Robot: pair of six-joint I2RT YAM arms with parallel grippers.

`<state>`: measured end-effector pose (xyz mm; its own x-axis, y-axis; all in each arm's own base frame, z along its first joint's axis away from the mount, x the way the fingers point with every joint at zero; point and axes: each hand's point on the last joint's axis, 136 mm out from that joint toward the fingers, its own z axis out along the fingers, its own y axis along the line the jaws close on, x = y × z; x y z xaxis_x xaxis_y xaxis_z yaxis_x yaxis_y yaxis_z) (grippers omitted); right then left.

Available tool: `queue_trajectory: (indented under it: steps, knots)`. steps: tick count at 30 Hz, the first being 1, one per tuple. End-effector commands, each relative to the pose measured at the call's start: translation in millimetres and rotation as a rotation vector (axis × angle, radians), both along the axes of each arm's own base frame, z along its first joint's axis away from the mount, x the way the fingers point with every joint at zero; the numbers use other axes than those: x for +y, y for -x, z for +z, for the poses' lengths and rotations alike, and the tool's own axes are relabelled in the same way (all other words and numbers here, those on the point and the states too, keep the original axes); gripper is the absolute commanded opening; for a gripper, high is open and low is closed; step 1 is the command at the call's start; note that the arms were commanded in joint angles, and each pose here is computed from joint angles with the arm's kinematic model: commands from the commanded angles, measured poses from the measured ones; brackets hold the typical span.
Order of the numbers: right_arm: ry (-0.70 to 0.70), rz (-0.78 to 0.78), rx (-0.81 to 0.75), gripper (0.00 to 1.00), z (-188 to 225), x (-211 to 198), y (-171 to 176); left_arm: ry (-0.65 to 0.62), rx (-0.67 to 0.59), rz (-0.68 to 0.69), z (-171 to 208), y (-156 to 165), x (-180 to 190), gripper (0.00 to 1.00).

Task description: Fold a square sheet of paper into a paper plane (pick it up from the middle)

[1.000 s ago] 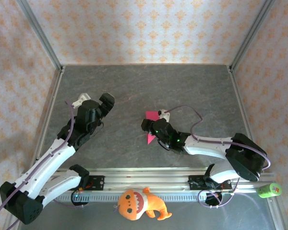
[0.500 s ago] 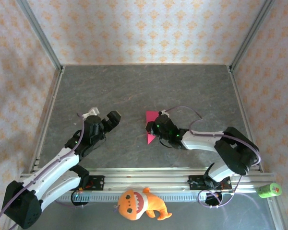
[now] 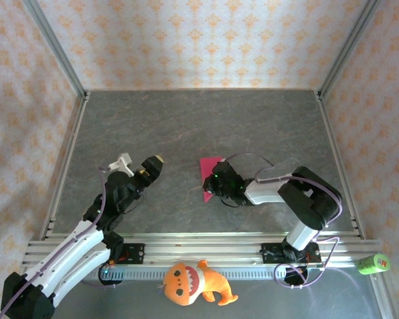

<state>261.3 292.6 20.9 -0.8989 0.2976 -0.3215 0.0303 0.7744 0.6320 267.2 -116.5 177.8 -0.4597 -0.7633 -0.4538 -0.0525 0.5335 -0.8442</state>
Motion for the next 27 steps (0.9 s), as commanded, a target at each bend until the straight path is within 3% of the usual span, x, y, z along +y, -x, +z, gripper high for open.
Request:
queue_trajectory:
  steps: [1,7,11,19,27]
  knots:
    - [0.032,-0.017,0.112,0.12,-27.0,-15.4,29.2,0.054,-0.023,-0.047,3.2,4.0,-7.9,0.99]
    - [-0.082,-0.163,0.112,0.16,-13.9,-10.6,40.7,0.055,-0.021,-0.068,4.5,9.4,-9.5,0.99]
    - [-0.205,-0.278,0.091,0.17,-1.4,-8.4,39.1,0.102,-0.035,-0.094,-6.7,17.3,-12.2,0.92]
    - [-0.244,-0.277,0.016,0.18,23.6,0.9,30.0,-0.003,-0.010,-0.141,-13.9,31.6,-9.8,0.84]
    - [-0.263,-0.146,-0.089,0.31,65.5,15.9,30.2,-0.023,-0.031,-0.185,-12.1,24.7,-19.4,0.76]
